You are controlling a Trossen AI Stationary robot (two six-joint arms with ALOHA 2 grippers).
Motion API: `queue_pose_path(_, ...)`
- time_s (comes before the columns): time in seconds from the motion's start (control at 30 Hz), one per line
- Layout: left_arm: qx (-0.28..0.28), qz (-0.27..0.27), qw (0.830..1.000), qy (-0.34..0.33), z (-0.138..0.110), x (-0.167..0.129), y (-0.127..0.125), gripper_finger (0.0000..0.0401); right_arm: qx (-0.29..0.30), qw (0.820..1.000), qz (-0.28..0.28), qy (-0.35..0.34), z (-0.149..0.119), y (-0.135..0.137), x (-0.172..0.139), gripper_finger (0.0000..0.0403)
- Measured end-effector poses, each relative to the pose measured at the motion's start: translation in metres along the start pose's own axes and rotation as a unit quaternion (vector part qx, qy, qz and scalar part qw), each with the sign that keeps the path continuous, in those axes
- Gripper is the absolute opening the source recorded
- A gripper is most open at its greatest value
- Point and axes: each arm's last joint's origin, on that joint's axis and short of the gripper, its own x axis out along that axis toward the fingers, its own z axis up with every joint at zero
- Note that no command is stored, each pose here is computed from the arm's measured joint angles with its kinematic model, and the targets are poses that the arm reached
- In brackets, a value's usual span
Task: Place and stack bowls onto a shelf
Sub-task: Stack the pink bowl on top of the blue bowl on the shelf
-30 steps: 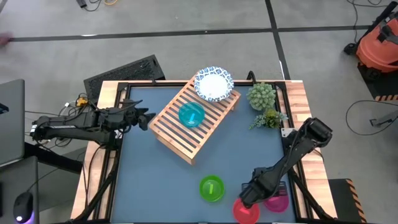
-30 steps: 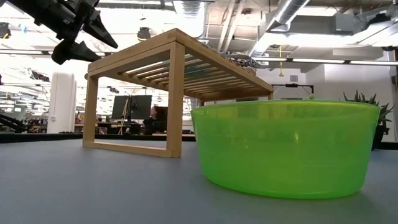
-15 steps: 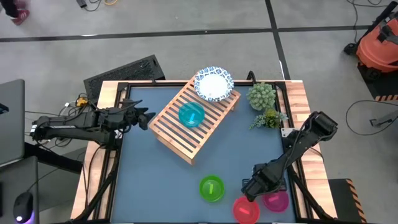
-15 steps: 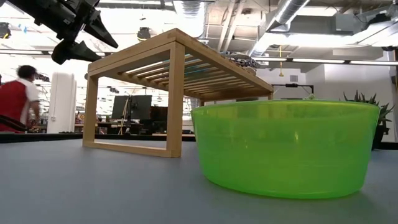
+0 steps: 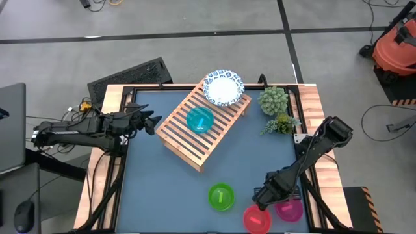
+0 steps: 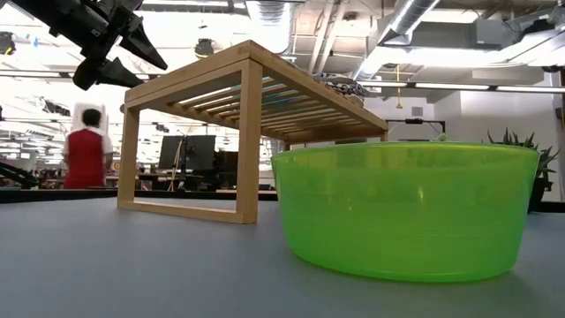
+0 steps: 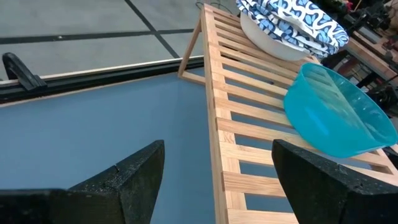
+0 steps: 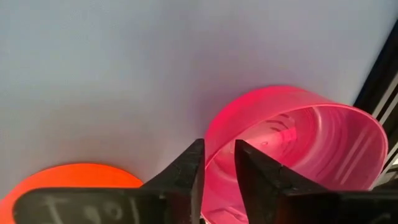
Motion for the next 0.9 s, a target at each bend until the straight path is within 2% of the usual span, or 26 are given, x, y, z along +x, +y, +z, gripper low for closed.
queue_pose_path(0.17,0.011,0.001,1.0,-0.001,0.0,0.0,0.0,0.0281,-0.007,1.0,0.0,0.0,0.0,0.0,0.0,0.0087)
queue_pose_path(0.37,0.013,0.002,1.0,-0.001,0.0,0.0,0.0,0.0281,-0.008,1.0,0.003,-0.002,0.001,0.001,-0.001,0.0017)
queue_pose_path(0.53,0.019,0.002,1.0,-0.001,0.0,0.0,0.0,0.0281,-0.01,1.0,0.012,-0.008,0.004,0.004,-0.002,0.0025)
queue_pose_path(0.67,0.021,0.002,1.0,-0.002,0.0,0.0,0.0,0.0281,-0.031,0.998,0.047,-0.026,0.013,0.012,-0.01,0.0016)
queue_pose_path(0.9,0.021,0.003,1.0,-0.003,0.0,0.0,0.0,0.0281,-0.111,0.987,0.097,-0.069,0.046,0.039,-0.029,0.0016)
